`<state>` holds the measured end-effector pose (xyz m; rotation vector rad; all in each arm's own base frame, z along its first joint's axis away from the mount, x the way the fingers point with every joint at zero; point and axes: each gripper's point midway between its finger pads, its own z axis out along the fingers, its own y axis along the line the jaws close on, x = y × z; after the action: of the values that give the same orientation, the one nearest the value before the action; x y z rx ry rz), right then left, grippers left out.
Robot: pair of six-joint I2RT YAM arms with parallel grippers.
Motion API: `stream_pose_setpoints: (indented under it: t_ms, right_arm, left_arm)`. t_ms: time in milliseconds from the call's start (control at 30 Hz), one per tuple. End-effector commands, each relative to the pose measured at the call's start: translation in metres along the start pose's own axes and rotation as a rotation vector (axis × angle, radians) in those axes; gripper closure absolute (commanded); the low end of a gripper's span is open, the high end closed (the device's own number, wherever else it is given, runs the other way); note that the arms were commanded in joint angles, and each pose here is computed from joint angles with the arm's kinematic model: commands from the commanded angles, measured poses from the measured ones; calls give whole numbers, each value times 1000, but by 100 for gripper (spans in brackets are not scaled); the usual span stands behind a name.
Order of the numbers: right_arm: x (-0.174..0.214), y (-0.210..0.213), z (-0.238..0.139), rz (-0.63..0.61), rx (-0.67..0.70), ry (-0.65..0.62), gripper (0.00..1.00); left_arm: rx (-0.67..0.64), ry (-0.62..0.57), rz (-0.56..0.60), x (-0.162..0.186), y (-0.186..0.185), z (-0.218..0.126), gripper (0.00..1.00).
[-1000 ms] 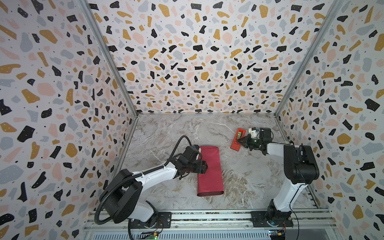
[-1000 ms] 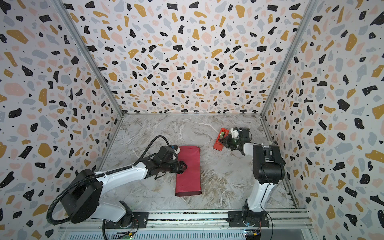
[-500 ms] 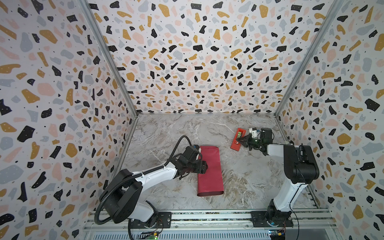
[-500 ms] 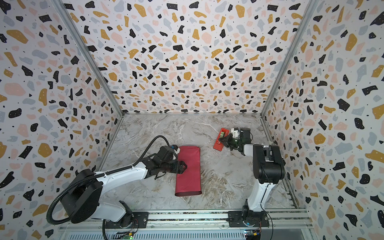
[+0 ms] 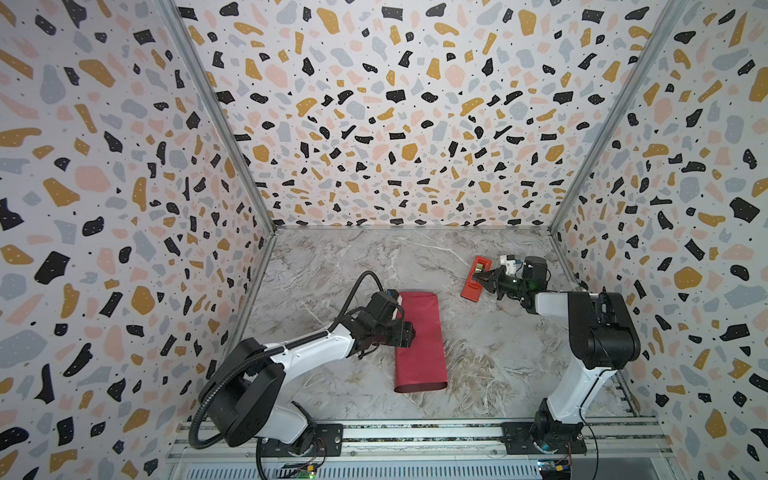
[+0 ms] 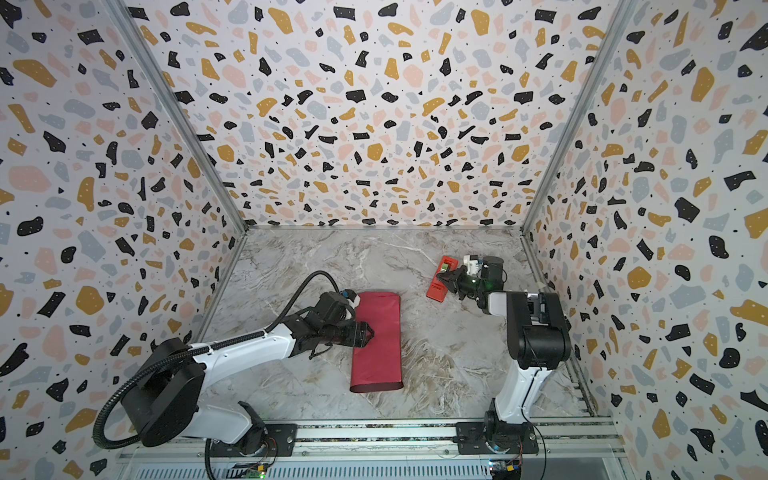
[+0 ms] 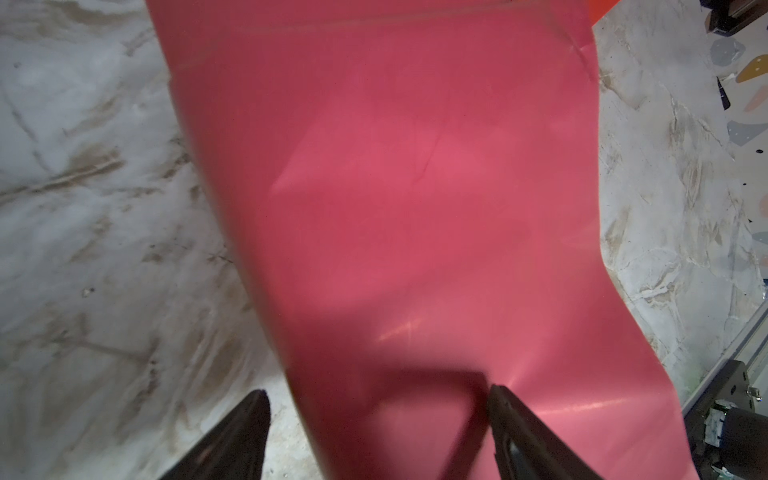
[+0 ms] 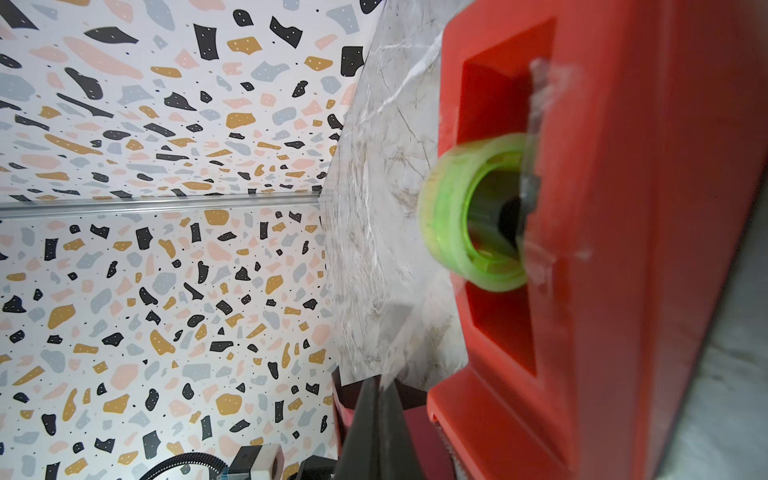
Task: Wrap the gift box in paper
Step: 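Pull a strip of clear tape from the dispenser with the right gripper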
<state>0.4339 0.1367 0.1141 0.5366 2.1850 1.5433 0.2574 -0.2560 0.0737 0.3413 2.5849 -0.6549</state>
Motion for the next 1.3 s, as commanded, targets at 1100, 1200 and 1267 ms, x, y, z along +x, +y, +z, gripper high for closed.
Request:
stream_pose_setpoints:
  t_ms: [1100, 1200, 1267]
  right_arm:
    - [85, -26, -5, -6, 32, 122, 100]
    - [85, -30, -4, -3, 41, 122, 100]
    - [85, -32, -3, -4, 50, 120, 100]
  left_arm:
    - [-198, 177, 24, 54, 48, 9, 17]
    - [-200, 177, 24, 54, 49, 8, 17]
    - [-202, 177, 24, 54, 50, 8, 17]
